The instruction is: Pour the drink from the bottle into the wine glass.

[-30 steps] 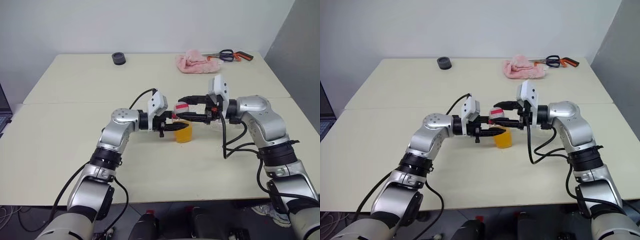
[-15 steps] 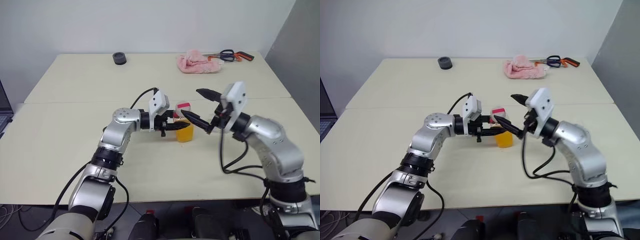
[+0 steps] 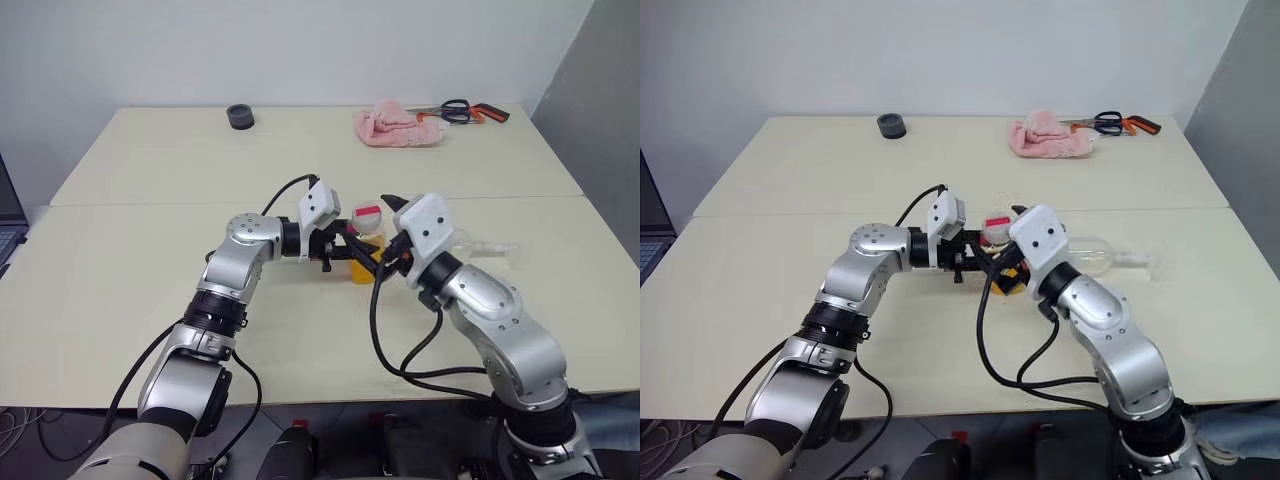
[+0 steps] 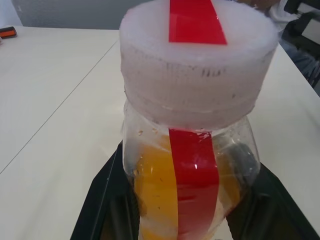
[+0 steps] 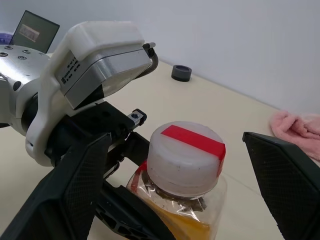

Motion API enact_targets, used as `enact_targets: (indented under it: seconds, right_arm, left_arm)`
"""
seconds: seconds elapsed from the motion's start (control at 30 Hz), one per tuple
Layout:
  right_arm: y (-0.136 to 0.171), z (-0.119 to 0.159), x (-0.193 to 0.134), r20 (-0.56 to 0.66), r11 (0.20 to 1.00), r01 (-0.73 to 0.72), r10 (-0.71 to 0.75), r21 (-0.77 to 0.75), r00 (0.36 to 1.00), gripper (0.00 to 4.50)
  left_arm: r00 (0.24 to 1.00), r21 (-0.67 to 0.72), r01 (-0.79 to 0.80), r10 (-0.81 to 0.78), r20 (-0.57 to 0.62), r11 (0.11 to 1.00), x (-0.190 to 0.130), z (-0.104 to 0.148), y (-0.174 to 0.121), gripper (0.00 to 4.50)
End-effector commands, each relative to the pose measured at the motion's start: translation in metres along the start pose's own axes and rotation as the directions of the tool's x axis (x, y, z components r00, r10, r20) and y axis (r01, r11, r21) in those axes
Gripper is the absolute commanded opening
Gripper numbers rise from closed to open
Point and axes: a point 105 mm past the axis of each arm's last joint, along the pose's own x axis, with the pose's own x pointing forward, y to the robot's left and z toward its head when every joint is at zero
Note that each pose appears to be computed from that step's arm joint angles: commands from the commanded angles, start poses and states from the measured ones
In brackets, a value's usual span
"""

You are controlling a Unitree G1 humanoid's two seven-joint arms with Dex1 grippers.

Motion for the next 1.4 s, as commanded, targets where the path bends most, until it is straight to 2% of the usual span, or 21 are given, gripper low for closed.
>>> enact_targets:
  seconds: [0.03,0.4,0.5,0.7,0.87,0.97,1.03,1.13,1.2,1.27,1.33,1.4]
  right_arm:
    - [0.000,0.015,-0.001,0.058,0.999,0.038,-0.037,-0.017,0.998,4.50]
    - [-0.002,0.012,0.004,0.069,0.997,0.080,-0.081,0.016,0.994,4.50]
    - [-0.001,0.011,0.006,0.065,0.997,0.075,-0.076,0.016,0.995,3.90]
    - [0.001,0.012,0.010,0.071,0.998,0.062,-0.063,0.017,0.995,1.85]
    - [0.003,0.014,0.012,0.091,0.999,0.046,-0.046,0.005,0.995,1.86]
    - [0.005,0.021,0.015,0.145,1.000,0.010,-0.007,-0.024,0.989,1.86]
    - [0.004,0.027,0.019,0.203,0.996,-0.054,0.067,-0.069,0.977,1.86]
    - [0.011,0.036,0.021,0.275,0.951,-0.280,0.305,-0.130,0.912,1.86]
    - [0.013,0.031,0.020,0.238,0.876,-0.461,0.482,-0.144,0.843,1.86]
    - [0.010,0.027,0.019,0.181,0.800,-0.583,0.600,-0.140,0.780,1.86]
    - [0.002,0.024,0.020,0.129,0.743,-0.661,0.670,-0.110,0.732,1.86]
    - [-0.005,0.023,0.022,0.106,0.724,-0.684,0.690,-0.094,0.716,1.86]
  left_arm:
    - [1.000,0.064,0.007,-0.008,0.021,0.998,0.001,0.017,0.003,1.73]
    - [1.000,0.068,0.005,-0.006,0.016,0.998,-0.001,0.017,0.004,1.73]
    - [1.000,0.070,0.007,-0.008,0.015,0.998,-0.001,0.017,0.003,1.73]
    - [1.000,0.074,0.010,-0.011,0.014,0.997,-0.001,0.018,0.003,1.73]
    - [1.000,0.076,0.012,-0.013,0.013,0.997,-0.002,0.018,0.002,1.73]
    - [1.000,0.077,0.017,-0.018,0.012,0.997,-0.003,0.018,0.002,1.73]
    - [1.000,0.077,0.026,-0.027,0.010,0.997,-0.003,0.018,0.001,1.73]
    - [0.999,0.079,0.050,-0.050,0.008,0.996,-0.002,0.020,-0.001,1.73]
    - [0.998,0.083,0.064,-0.065,0.006,0.994,-0.002,0.022,-0.002,1.73]
    - [0.997,0.086,0.071,-0.072,0.005,0.994,-0.003,0.023,-0.002,1.72]
    - [0.997,0.088,0.074,-0.074,0.006,0.993,-0.004,0.024,-0.001,1.72]
    - [0.997,0.089,0.075,-0.076,0.007,0.993,-0.004,0.025,-0.001,1.72]
